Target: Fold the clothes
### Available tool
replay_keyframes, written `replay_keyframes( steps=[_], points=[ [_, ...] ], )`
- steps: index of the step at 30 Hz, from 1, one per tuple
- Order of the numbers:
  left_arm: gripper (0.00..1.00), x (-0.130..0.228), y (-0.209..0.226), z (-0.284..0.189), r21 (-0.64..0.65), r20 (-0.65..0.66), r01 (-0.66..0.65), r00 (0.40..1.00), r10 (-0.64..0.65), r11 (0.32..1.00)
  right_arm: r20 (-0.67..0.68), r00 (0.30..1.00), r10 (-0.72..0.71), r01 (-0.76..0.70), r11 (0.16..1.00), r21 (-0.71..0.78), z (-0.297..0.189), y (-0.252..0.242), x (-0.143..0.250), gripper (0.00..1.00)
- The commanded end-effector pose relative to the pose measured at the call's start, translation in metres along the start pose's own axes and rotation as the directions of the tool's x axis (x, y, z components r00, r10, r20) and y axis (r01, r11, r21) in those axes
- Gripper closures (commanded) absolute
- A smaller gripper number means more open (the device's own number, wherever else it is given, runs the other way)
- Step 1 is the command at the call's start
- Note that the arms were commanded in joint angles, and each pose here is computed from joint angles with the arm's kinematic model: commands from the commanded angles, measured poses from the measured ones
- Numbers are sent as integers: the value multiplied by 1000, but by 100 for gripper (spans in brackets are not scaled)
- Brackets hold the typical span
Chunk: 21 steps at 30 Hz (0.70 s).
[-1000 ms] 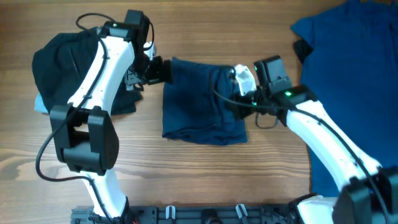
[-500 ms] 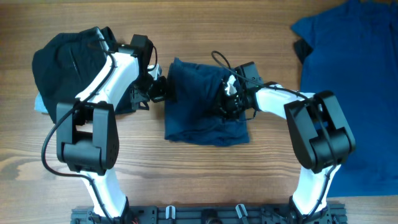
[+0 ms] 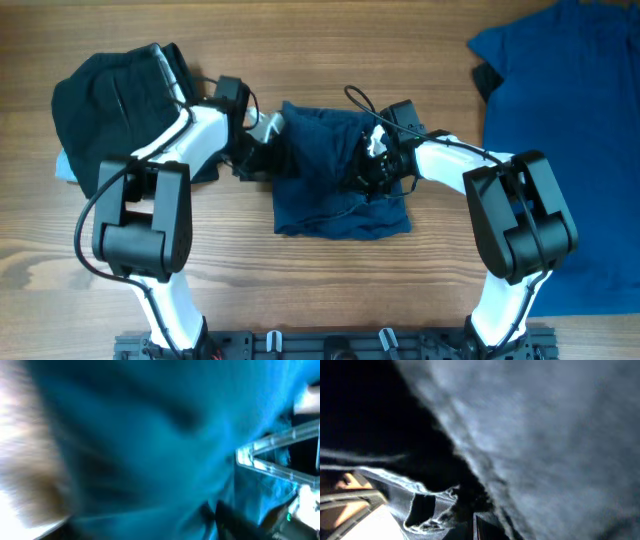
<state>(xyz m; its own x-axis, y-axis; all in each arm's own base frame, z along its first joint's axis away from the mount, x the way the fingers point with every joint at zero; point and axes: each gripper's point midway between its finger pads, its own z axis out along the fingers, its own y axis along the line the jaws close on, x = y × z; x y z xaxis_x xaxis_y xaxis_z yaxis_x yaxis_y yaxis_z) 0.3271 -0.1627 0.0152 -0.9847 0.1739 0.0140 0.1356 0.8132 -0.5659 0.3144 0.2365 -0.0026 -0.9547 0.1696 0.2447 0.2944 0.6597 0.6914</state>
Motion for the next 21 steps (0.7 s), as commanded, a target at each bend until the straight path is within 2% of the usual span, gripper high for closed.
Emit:
replay_keyframes(
  steps=[1,2,3,4,9,12,13,17,18,21],
  points=[
    [62,11,-29,7,154,8,-208,978,209,966,26,996,-80,80,997,13,1,-7,-5,96],
    [73,9,-36,7,184,26,-235,972,235,954,34,995,-92,91,996,7,-2,-2,-5,96],
    [91,6,-40,7,202,43,-249,968,245,947,49,991,-124,125,992,-3,-8,5,-5,96],
    [96,4,-45,6,225,58,-258,966,252,939,66,985,-160,161,987,-11,-14,13,-5,96],
    [96,-16,-59,-37,248,119,-222,973,198,943,220,936,-274,286,958,-22,-77,58,-3,96],
    [96,-33,-69,-98,226,210,-218,963,171,949,319,897,-306,327,945,-15,-118,78,4,96],
    [96,-40,-74,-133,212,271,-216,950,156,953,351,882,-316,339,941,-4,-130,83,7,96],
    [96,-55,-72,-255,95,530,-222,837,140,970,425,847,-318,313,946,84,-158,80,17,96],
    [96,-54,-60,-289,37,602,-201,787,138,979,426,848,-314,299,949,103,-160,76,19,96],
    [96,-43,-4,-329,-58,674,-42,736,70,997,417,856,-306,287,952,109,-159,73,20,96]
  ],
)
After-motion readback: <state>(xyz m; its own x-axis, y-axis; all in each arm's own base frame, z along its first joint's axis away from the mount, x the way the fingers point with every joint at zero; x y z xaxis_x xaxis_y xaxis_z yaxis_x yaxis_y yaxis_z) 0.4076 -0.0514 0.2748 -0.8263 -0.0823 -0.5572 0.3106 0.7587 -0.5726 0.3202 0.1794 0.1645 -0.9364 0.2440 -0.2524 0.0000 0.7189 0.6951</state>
